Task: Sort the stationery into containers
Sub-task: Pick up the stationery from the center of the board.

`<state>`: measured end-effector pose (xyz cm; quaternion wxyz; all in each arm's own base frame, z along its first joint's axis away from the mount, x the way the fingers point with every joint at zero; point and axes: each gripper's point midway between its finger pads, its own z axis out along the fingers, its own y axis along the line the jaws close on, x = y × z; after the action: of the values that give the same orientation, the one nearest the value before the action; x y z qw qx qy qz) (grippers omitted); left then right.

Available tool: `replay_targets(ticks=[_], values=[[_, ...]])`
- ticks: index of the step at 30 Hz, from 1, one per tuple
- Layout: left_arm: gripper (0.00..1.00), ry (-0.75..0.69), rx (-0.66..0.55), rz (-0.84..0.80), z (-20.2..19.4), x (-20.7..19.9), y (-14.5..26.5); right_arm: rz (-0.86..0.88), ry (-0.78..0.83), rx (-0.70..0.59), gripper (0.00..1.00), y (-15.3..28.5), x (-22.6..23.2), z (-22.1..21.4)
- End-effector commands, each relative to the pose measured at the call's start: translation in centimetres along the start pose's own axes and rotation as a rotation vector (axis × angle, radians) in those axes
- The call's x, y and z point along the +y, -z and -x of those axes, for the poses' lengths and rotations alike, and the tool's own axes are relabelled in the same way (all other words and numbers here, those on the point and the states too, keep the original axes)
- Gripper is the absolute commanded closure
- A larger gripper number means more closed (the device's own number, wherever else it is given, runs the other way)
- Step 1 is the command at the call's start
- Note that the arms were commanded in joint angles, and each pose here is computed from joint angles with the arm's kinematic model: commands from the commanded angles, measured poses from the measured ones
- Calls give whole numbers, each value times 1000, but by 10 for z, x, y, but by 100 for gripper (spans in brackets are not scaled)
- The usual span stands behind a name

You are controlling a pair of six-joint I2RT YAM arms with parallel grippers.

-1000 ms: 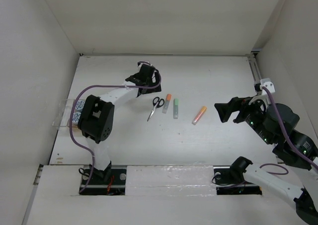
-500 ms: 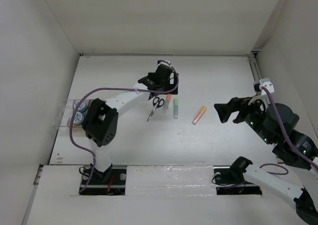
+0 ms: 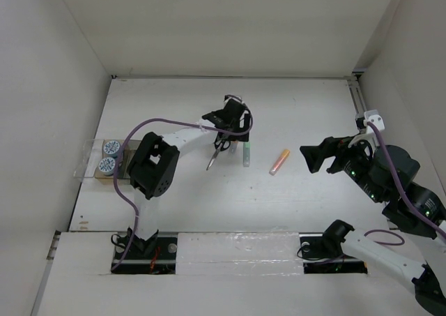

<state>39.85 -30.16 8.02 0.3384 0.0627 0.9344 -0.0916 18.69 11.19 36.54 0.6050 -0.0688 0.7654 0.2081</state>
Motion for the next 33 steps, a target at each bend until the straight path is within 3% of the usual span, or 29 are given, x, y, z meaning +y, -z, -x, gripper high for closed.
replay_targets(ticks=[1,12,19,33], values=[[11,18,-13,-24,-4,1,11,18,1,-47,0,4,3,13],[16,-57,-87,-42,28,-9,11,27,3,-37,0,-3,6,9],[21,-127,-48,-32,26,-14,-13,27,3,-37,0,-3,6,9],[36,-130,-8,-51,20,-2,-39,46,4,-30,0,-2,9,5]])
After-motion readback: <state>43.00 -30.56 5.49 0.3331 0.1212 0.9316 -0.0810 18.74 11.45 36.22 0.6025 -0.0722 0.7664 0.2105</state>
